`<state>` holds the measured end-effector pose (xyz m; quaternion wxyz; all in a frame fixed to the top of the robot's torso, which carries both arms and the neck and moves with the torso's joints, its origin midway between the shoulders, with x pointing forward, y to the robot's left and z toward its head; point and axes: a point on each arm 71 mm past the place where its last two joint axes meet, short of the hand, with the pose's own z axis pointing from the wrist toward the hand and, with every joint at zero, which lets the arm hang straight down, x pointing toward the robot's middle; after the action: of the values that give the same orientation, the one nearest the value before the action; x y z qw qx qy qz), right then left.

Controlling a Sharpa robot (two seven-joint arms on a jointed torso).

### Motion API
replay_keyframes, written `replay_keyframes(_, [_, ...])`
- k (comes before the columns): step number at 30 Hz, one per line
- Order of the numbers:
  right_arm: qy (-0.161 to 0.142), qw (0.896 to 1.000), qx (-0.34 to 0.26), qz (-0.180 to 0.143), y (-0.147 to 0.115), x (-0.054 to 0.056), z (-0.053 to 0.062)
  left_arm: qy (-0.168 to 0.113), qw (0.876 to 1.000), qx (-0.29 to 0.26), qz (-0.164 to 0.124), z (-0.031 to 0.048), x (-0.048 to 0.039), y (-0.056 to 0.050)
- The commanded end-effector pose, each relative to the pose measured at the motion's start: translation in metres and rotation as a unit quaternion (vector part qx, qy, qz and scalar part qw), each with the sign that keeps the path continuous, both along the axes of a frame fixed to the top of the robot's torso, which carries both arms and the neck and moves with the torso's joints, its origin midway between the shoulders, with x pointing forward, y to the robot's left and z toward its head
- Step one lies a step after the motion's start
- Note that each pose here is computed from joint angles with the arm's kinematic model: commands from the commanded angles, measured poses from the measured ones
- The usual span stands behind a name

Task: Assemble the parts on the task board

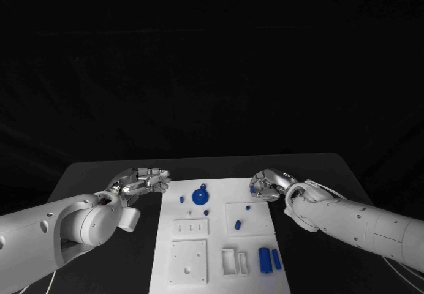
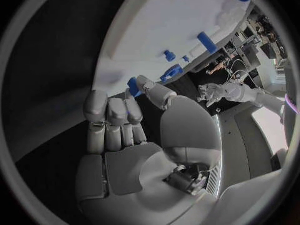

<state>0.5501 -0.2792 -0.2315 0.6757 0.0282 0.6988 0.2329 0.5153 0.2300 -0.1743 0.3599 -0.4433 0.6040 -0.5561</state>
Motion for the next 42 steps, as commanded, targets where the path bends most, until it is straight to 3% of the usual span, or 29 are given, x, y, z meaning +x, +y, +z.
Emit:
replay_keyframes(1, [0.003, 1.000, -0.008, -0.010, 0.006, -0.002, 0.005, -0.008, 1.000, 0.011, -0.016, 0.0012, -0.0008, -0.003])
replay_keyframes(9, [0.003, 0.999, -0.032, 0.008, 0.035, -0.006, 0.030, 0.003, 0.998, 0.061, -0.027, -0.0028, 0.0010, -0.005])
replay_keyframes(16, [0.005, 0.997, -0.057, 0.042, 0.074, -0.014, 0.048, 0.055, 0.992, 0.100, -0.052, -0.0125, 0.0040, -0.016])
replay_keyframes(22, [-0.011, 0.996, -0.066, 0.065, 0.109, -0.021, 0.055, 0.090, 0.989, 0.101, -0.059, -0.0193, 0.0065, -0.027])
replay_keyframes(29, [-0.021, 0.994, -0.064, 0.083, 0.141, -0.025, 0.057, 0.123, 0.981, 0.115, -0.092, -0.0304, 0.0004, -0.038])
replay_keyframes(42, [-0.022, 0.991, -0.061, 0.114, 0.178, -0.033, 0.056, 0.129, 0.979, 0.117, -0.104, -0.0342, -0.0059, -0.052])
